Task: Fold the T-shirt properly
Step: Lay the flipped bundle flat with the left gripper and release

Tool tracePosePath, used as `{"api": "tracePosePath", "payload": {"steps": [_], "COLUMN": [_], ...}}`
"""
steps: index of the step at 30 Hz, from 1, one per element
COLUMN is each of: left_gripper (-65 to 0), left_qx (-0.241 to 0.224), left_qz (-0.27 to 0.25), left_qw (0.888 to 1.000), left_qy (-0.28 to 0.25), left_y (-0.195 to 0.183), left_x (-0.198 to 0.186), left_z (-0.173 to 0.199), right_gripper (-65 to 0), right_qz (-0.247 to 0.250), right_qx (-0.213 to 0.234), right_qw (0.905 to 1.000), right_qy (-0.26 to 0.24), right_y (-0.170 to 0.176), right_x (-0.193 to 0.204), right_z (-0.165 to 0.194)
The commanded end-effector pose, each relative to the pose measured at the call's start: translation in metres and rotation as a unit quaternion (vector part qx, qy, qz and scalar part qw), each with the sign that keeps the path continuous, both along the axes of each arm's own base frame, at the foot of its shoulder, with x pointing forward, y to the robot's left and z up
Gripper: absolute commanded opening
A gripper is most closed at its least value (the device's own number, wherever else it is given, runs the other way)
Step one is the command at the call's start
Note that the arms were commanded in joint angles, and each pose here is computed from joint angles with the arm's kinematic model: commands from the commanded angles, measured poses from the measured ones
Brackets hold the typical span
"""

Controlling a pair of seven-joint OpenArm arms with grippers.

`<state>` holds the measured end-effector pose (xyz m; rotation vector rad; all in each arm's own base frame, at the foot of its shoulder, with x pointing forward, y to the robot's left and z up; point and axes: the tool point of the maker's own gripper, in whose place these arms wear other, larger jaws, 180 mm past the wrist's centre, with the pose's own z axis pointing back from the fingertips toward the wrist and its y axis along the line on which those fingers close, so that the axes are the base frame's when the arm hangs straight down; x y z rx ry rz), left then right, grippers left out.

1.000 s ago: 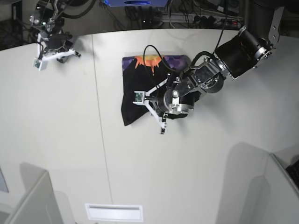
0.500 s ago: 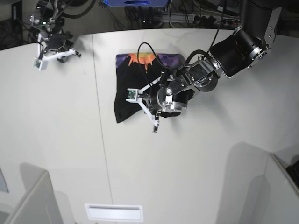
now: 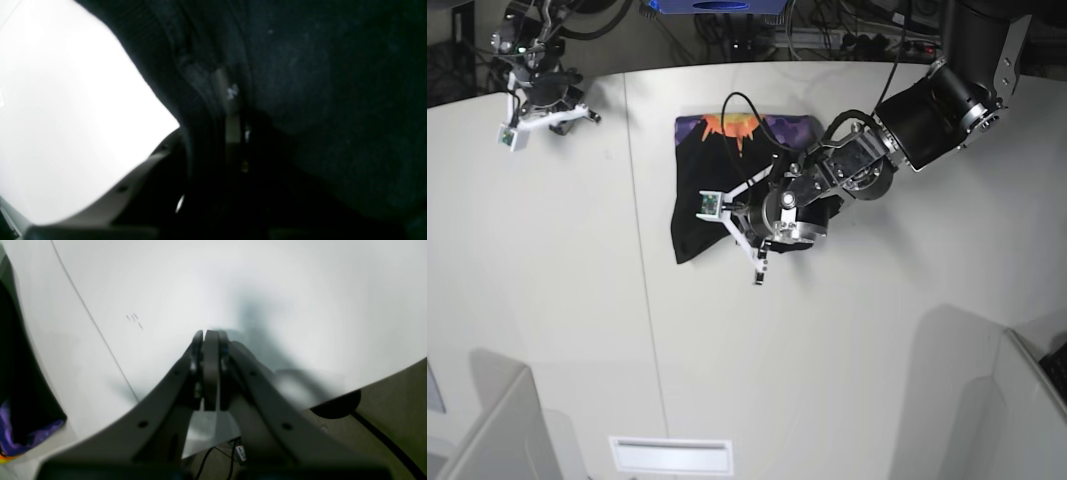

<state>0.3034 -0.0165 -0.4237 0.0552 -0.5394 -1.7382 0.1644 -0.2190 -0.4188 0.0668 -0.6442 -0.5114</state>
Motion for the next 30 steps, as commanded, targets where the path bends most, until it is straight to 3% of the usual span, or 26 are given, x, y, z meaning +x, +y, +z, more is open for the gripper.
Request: {"api": "tracePosePath", "payload": {"steps": [1, 3, 11, 15, 18, 23, 30], "left_gripper": [-65.0, -65.0, -33.4, -22.5, -19.4, -19.9, -20.4], "left_qx": [0.001, -0.006, -0.019, -0.024, -0.027, -0.027, -0.074], "left_qz": [-0.009, -0.007, -0.015, -0.017, -0.019, -0.016, 0.052], "left_qw": [1.000, 1.000, 0.999, 0.999, 0.998, 0.998, 0.992], "left_qy": [0.009, 0.007, -0.026, -0.036, -0.049, -0.063, -0.084], "left_y": [-0.001, -0.005, -0.023, -0.027, -0.032, -0.029, -0.014], "left_x": [-0.002, 0.000, 0.025, 0.032, 0.042, 0.052, 0.087], "left_z": [0.000, 0.004, 0.029, 0.037, 0.048, 0.057, 0.089], "right_gripper": [-65.0, -65.0, -65.0, -65.0, -65.0, -65.0, -65.0], "right_qz": [0.001, 0.001, 0.002, 0.002, 0.001, 0.002, 0.004], "right_qx": [-0.007, -0.007, -0.005, -0.005, -0.005, -0.005, -0.006], "right_qw": [0.9998, 0.9998, 0.9999, 0.9999, 0.9999, 0.9999, 0.9999], "right_qy": [-0.016, -0.016, -0.015, -0.015, -0.015, -0.014, -0.015], "right_y": [-0.003, -0.003, -0.002, -0.002, -0.002, -0.001, -0.002], "right_x": [0.005, 0.005, 0.005, 0.005, 0.004, 0.004, 0.006], "right_z": [0.007, 0.007, 0.006, 0.006, 0.006, 0.006, 0.007]}}
